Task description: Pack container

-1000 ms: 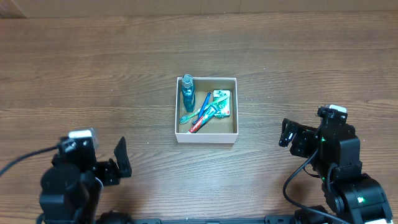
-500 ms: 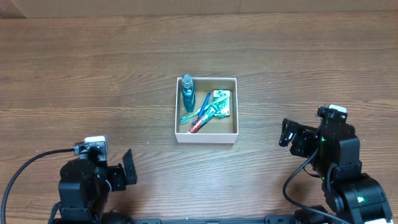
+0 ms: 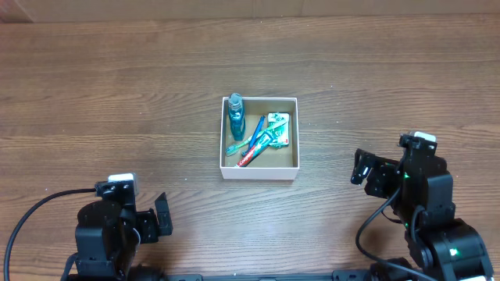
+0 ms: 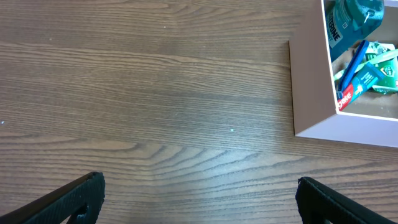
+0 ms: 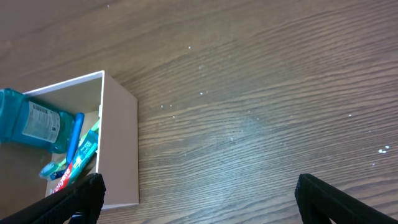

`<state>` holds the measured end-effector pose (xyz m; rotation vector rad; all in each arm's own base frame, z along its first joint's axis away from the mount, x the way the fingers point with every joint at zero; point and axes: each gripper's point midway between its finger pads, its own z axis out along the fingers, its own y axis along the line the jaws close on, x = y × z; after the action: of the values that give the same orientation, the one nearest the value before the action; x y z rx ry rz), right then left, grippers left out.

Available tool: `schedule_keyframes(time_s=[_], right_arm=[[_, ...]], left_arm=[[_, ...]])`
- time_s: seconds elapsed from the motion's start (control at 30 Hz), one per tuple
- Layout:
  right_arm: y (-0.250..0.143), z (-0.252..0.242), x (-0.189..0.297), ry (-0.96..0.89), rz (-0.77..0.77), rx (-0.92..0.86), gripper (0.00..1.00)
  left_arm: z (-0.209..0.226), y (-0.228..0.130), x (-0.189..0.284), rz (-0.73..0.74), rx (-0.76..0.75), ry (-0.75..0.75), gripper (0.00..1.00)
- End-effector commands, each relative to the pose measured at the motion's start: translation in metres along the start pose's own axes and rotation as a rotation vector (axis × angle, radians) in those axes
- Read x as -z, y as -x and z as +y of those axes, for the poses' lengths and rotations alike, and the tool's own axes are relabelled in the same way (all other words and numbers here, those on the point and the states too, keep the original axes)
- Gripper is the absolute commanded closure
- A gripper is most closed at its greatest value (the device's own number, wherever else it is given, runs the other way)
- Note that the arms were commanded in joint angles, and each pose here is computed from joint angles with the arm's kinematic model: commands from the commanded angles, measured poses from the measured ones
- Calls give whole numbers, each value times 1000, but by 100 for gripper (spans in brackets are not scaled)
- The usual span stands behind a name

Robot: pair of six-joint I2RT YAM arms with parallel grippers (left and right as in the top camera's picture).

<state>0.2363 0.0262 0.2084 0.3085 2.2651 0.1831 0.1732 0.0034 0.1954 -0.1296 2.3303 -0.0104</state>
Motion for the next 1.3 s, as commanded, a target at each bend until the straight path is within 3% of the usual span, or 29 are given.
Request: schedule_keyframes(time_s=[0.0, 0.2, 0.43, 0.73, 0.87, 0.97, 1.27], right_arm=[[6, -4, 13, 4, -68, 2, 0], [0, -7, 28, 61, -209, 93, 0], [-8, 14, 17, 241, -477, 225, 0], [9, 22, 11, 323, -865, 242, 0], [-5, 21, -5, 290, -801, 328, 0], [-30, 15, -29, 271, -657, 337, 0], [-33, 18, -29, 295, -645, 339, 0]], left_arm=[[2, -2, -1, 3, 5, 11, 0], [2, -2, -1, 3, 5, 11, 0], [2, -3, -1, 4, 5, 12, 0], [2, -2, -1, 3, 5, 11, 0], [2, -3, -1, 4, 5, 12, 0], [2, -2, -1, 3, 5, 11, 0], [2, -2, -1, 3, 5, 11, 0]])
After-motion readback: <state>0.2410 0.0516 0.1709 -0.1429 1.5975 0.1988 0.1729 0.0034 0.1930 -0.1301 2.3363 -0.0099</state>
